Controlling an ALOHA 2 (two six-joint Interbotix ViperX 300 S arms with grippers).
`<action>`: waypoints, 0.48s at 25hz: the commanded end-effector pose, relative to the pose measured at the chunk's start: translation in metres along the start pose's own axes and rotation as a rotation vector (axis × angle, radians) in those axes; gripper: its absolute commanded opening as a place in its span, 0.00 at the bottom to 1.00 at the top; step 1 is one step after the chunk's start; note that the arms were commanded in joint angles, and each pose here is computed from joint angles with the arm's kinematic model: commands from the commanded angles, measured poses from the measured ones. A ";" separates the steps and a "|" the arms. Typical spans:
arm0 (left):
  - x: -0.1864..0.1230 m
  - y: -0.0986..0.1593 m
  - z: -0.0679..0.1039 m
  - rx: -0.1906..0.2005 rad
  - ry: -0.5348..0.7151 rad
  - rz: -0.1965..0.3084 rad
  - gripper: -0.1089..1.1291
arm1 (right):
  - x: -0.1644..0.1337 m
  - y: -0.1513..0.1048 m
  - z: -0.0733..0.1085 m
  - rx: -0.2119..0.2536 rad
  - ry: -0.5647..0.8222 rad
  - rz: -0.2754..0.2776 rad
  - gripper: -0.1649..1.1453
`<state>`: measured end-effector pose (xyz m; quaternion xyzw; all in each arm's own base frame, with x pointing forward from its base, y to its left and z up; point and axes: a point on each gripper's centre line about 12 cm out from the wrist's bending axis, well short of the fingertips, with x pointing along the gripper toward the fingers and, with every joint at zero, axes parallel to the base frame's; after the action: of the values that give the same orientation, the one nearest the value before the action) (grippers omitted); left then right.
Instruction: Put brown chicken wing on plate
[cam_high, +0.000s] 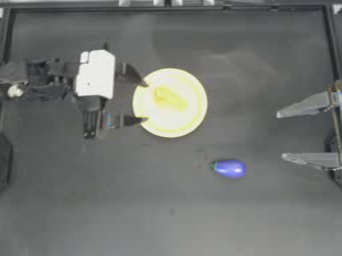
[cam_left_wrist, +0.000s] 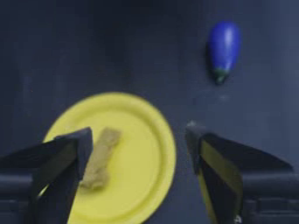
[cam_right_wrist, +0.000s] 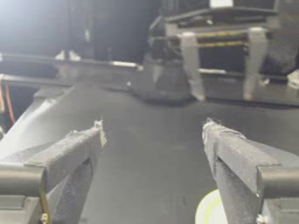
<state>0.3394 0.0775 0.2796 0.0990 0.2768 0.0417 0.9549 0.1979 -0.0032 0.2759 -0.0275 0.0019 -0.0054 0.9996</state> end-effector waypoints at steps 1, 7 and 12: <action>-0.023 -0.003 0.009 -0.020 -0.096 0.025 0.86 | 0.002 0.000 0.005 -0.003 -0.011 0.000 0.87; -0.039 -0.015 -0.001 -0.063 -0.169 0.037 0.86 | 0.002 0.000 0.005 -0.002 -0.006 0.000 0.87; -0.052 -0.022 -0.007 -0.097 -0.225 0.044 0.86 | 0.002 0.000 0.005 -0.002 -0.008 0.000 0.87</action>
<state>0.2971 0.0535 0.2834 0.0633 0.1913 0.0621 0.9775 0.1979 -0.0030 0.2753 -0.0275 0.0042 -0.0047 0.9996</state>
